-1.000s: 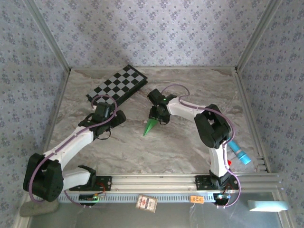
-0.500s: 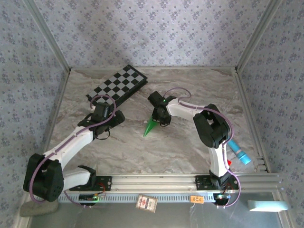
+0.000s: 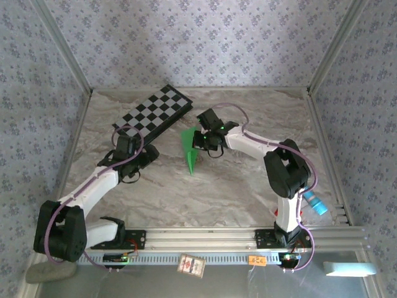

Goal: Fold a paper plane with a square sheet of paper (pick it up from the middle)
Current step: Turn over the paper plane at the center of the table, then move the paper plane to the top-center of the table.

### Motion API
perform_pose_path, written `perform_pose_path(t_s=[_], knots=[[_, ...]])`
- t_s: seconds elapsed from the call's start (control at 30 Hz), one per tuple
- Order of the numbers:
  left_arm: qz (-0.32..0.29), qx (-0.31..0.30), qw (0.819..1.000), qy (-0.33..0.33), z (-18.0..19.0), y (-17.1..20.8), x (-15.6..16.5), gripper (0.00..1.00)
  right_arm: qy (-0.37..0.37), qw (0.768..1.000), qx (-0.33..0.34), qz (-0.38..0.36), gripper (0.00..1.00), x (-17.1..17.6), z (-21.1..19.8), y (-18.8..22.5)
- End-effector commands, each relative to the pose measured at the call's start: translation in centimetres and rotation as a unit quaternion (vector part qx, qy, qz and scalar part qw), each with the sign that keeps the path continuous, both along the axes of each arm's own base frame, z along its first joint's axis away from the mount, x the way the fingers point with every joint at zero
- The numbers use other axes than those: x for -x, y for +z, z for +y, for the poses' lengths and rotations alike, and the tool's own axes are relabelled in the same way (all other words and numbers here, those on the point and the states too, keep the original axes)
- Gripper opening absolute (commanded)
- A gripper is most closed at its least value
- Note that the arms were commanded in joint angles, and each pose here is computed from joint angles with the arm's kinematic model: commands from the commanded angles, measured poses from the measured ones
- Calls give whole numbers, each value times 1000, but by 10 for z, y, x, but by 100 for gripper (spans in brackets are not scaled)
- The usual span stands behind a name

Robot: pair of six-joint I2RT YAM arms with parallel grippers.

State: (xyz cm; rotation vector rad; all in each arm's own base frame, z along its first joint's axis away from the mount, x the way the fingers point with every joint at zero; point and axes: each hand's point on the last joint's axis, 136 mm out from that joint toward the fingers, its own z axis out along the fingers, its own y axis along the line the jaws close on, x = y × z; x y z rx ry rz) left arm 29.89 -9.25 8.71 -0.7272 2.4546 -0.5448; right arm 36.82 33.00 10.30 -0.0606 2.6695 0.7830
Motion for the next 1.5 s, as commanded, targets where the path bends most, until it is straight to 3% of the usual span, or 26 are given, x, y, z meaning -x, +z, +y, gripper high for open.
perform_pose_path(t_s=[0.0, 0.27, 0.53, 0.73, 1.03, 1.23, 1.47], knots=[[-10, 39, 999, -1, -9, 5, -6, 100, 95, 990, -105, -12, 0, 9, 28, 11], [-12, 109, 993, -39, -37, 4, -13, 95, 103, 978, -175, 43, 0, 12, 26, -26], [8, 132, 987, -96, -81, -7, -17, 83, 77, 982, -149, 81, 1, 22, 1, -65], [19, 148, 980, -135, -111, -13, -23, 73, 69, 984, -143, 83, 4, 24, -8, -73], [18, 152, 972, -177, -137, -10, -30, 72, 69, 984, -143, 82, 6, 22, -9, -73], [43, 121, 973, -192, -145, -20, -33, 46, 68, 984, -143, 84, 6, 22, -9, -74], [58, 110, 973, -195, -149, -30, -42, 28, 69, 983, -146, 84, 6, 21, -8, -72]])
